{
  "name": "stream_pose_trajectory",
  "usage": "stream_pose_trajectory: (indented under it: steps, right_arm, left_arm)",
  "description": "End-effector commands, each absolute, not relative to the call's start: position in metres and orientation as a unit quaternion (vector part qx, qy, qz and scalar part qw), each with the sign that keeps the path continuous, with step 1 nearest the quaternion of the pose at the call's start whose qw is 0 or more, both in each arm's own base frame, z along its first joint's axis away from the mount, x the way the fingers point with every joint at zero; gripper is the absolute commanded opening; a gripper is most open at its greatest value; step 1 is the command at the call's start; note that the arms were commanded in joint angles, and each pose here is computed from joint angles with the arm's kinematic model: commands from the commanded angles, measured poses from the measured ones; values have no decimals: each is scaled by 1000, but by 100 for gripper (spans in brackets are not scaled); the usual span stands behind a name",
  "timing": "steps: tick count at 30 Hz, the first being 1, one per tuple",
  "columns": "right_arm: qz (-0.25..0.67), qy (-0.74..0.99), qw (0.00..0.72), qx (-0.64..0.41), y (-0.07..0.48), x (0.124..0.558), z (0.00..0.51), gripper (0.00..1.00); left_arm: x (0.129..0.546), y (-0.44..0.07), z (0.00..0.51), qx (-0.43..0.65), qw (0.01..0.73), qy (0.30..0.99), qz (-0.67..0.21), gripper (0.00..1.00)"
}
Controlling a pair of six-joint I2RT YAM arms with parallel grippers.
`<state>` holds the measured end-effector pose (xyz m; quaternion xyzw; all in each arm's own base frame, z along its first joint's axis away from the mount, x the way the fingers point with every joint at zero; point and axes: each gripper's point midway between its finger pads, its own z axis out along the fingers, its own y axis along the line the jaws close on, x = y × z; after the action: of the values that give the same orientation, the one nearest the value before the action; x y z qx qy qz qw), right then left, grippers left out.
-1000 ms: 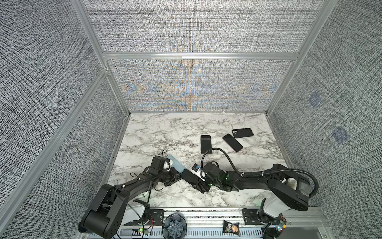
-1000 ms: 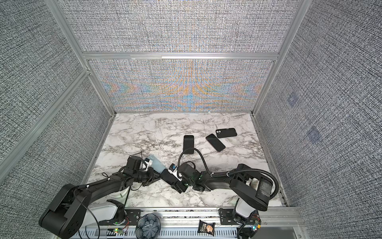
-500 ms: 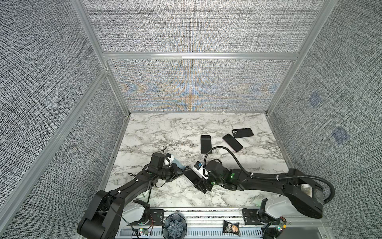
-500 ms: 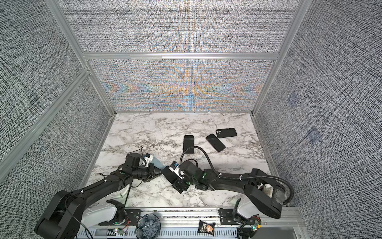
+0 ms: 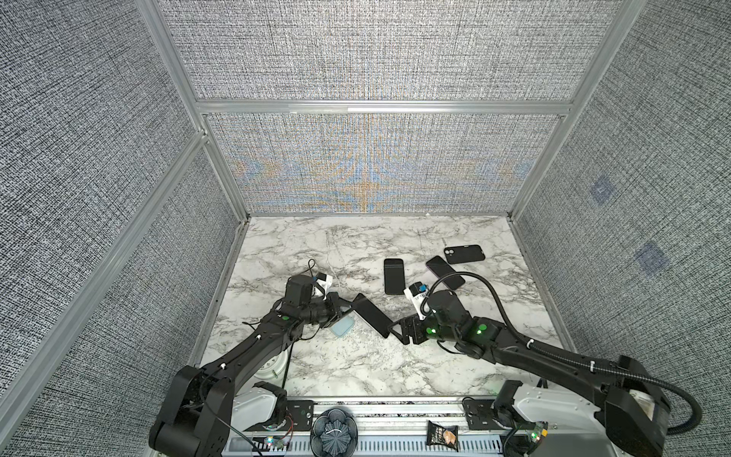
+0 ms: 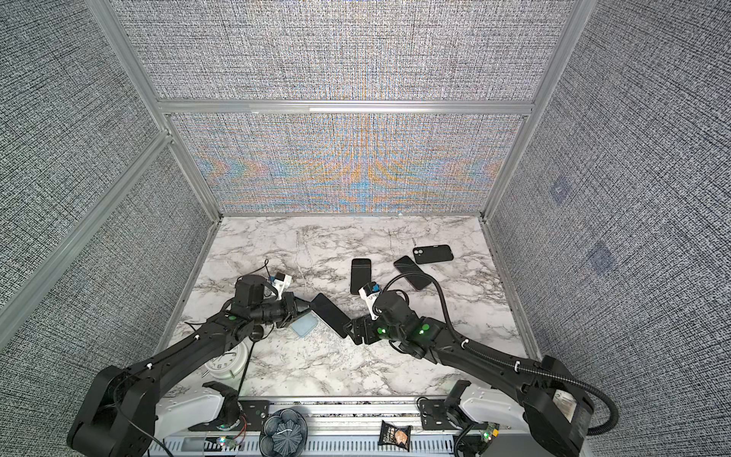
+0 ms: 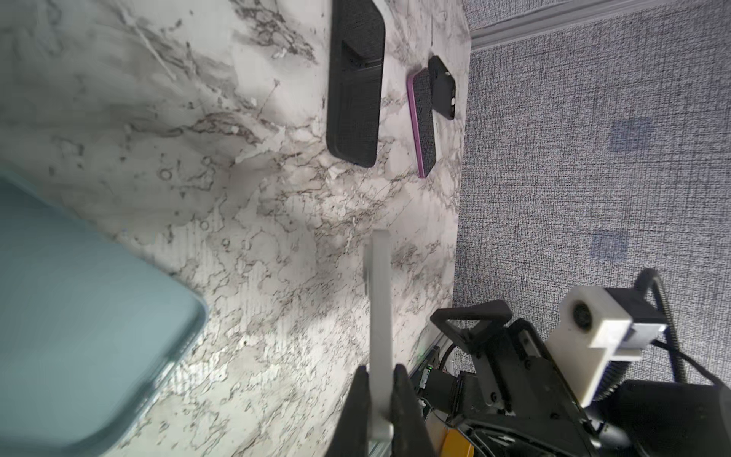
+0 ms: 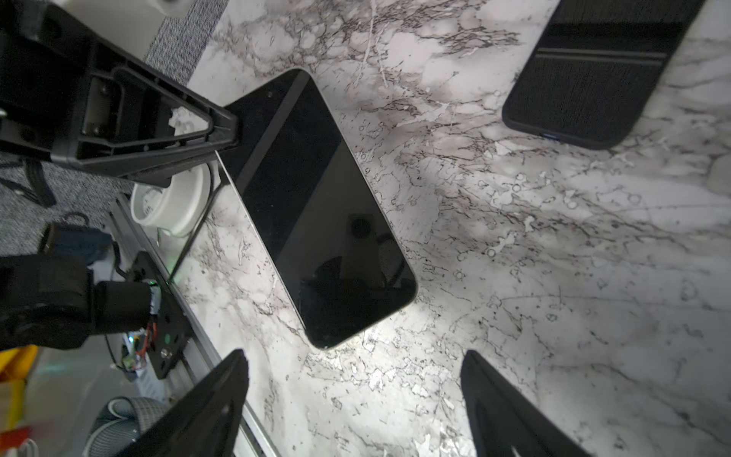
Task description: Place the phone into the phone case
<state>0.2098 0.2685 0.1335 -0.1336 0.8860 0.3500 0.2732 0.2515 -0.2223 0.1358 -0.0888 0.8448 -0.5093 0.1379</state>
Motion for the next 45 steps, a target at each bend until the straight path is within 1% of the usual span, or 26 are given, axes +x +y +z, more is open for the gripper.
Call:
stream_pose_trajectory:
  steps: [1,5,9,18,22,30,41,45]
  right_arm:
    - [424,870,249,-39,271,220,155,84]
    - [504,826,247,43,265,233,171,82]
    - [551,789,245,115,255,245,169,78]
    - [619,736,218,165,264,264,170,78]
    - [644,713,206,185,266,270,166,75]
    - [648,702,222,194,264,281,163,61]
    - [656,689,240,193,263,288,175,31]
    - [656,688,241,194,263,289,176,24]
  left_arm:
    - [263,-230,160,-75,156,818,-548,0]
    - [275,-233,171,-86,163,795,-578,0]
    - [283,-238,180,-85,165,776,-604,0]
    - [297,-243,187,-103,174,730,-653,0]
    - [299,-243,187,-110,175,717,-666,0]
    - [296,-242,185,-111,173,714,-669,0]
    - [294,-241,182,-112,175,716,-666,0]
    - [293,-241,181,-111,174,717,-666,0]
